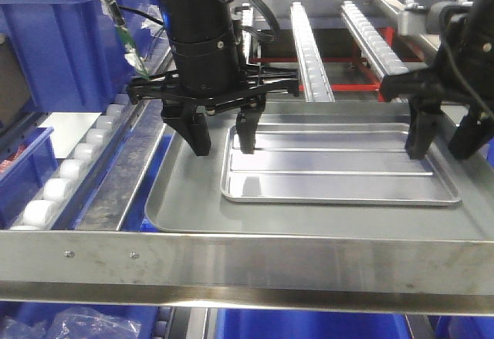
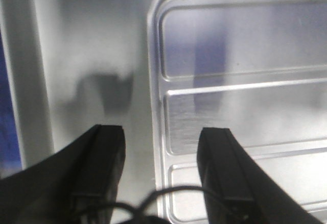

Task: Grab silver tray and place in blue box
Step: 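Lower both grippers onto opposite edges of the small silver tray, then close both grippers on the small silver tray's rims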

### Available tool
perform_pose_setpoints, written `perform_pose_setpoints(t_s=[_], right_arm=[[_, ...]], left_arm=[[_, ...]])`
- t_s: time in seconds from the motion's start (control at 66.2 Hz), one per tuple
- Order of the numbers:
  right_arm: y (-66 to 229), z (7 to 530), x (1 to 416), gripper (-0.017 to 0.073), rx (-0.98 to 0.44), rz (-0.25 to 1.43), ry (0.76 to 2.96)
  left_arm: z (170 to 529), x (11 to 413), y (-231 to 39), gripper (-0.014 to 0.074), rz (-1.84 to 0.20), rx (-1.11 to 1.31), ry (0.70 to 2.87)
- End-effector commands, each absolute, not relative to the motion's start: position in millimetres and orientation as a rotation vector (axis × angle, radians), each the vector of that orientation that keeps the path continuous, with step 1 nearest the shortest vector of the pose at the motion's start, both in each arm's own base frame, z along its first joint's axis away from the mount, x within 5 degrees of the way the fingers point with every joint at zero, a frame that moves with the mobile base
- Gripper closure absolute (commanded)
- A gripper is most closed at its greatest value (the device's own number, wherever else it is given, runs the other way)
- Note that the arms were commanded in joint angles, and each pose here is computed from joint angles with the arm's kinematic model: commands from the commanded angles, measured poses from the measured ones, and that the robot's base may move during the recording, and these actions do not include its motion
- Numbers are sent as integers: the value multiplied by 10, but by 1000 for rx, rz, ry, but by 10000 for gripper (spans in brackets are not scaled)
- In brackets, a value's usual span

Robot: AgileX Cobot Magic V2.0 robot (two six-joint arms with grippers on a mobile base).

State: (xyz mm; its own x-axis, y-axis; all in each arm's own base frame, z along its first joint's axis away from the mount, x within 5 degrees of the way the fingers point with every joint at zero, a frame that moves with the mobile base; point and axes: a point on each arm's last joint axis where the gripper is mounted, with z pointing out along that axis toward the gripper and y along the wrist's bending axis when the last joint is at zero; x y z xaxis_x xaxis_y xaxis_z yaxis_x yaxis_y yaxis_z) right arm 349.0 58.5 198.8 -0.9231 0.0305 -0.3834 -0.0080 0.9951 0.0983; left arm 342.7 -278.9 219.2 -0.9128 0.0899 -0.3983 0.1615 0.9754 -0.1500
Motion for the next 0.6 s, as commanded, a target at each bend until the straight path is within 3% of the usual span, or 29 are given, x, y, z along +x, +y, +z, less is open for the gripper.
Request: perform_pose_setpoints(t_s=[0.0,0.589], right_arm=[[577,2195,3559,134,7,148,2641],[578,2199,3572,134,6,149,2626]], left_arm=[[2544,3437,-2787,341,-344,154,2620],[2305,3470,-2818,341,-297,155,2687]])
